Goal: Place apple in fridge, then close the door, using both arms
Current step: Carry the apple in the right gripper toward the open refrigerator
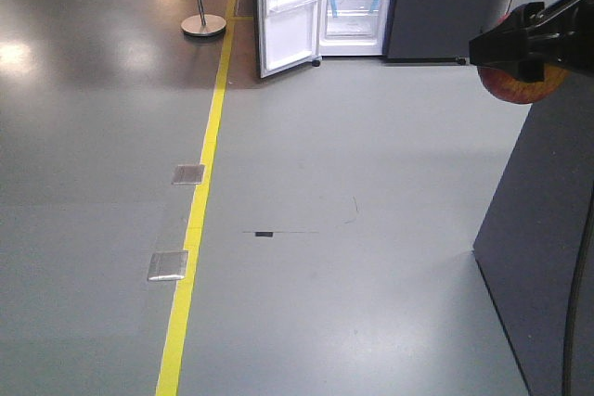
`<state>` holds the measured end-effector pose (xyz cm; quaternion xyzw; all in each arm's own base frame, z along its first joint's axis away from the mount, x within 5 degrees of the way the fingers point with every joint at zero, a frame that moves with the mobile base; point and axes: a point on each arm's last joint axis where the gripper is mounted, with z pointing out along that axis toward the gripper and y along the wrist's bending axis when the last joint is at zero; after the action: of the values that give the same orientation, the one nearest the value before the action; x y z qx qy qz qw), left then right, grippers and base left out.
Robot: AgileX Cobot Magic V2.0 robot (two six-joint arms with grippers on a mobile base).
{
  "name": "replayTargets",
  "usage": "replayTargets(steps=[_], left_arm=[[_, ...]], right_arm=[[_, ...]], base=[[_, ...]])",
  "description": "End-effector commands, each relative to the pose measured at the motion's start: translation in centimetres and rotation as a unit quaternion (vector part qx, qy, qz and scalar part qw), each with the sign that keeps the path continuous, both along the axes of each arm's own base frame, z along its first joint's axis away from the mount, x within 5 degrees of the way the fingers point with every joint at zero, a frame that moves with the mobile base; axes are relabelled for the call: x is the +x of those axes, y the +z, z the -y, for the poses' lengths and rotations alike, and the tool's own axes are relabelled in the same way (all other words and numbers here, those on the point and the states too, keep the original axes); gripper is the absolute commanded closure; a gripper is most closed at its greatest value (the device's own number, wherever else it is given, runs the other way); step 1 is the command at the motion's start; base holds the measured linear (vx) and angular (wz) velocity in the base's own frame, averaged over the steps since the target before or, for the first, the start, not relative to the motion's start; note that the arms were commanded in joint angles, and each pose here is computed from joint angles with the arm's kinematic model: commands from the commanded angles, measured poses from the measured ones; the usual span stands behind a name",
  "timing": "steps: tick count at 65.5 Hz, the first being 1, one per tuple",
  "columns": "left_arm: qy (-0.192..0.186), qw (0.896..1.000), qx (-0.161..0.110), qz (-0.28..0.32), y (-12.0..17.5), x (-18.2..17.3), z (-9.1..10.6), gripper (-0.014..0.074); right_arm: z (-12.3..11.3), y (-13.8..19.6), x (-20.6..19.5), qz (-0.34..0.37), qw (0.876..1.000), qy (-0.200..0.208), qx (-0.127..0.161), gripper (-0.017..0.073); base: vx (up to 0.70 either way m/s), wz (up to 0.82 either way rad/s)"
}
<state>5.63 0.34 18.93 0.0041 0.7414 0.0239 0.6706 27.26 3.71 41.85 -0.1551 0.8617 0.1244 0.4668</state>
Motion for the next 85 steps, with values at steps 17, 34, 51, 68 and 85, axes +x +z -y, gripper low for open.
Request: replayTargets(steps=[17, 34, 51, 68, 85], left_arm=[[-0.009, 0.999, 0.0, 0.036, 0.27, -0.02, 0.17, 0.0601], [-0.009, 0.999, 0.0, 0.036, 0.27, -0.02, 0.17, 0.0601], [-0.009, 0.999, 0.0, 0.036, 0.27, -0.02, 0.17, 0.0601], [-0.009, 0.999, 0.0, 0.036, 0.27, -0.02, 0.17, 0.0601], [-0.009, 0.999, 0.0, 0.036, 0.27, -0.02, 0.17, 0.0601]], right_arm=[[0.04, 2.2, -0.64, 0.057, 0.998, -0.011, 0.015, 0.0426], [0.04, 2.2, -0.64, 0.057, 0.998, -0.011, 0.015, 0.0426], [0.04, 2.2, -0.64, 0.057, 0.998, -0.011, 0.015, 0.0426], [0.04, 2.2, -0.64, 0.057, 0.998, -0.011, 0.015, 0.0426], [0.04, 2.2, -0.64, 0.057, 0.998, -0.011, 0.015, 0.0426]], base=[[0.19, -0.01], [0.2, 0.01], [0.21, 0.02], [0.2, 0.02], [0.2, 0.02]])
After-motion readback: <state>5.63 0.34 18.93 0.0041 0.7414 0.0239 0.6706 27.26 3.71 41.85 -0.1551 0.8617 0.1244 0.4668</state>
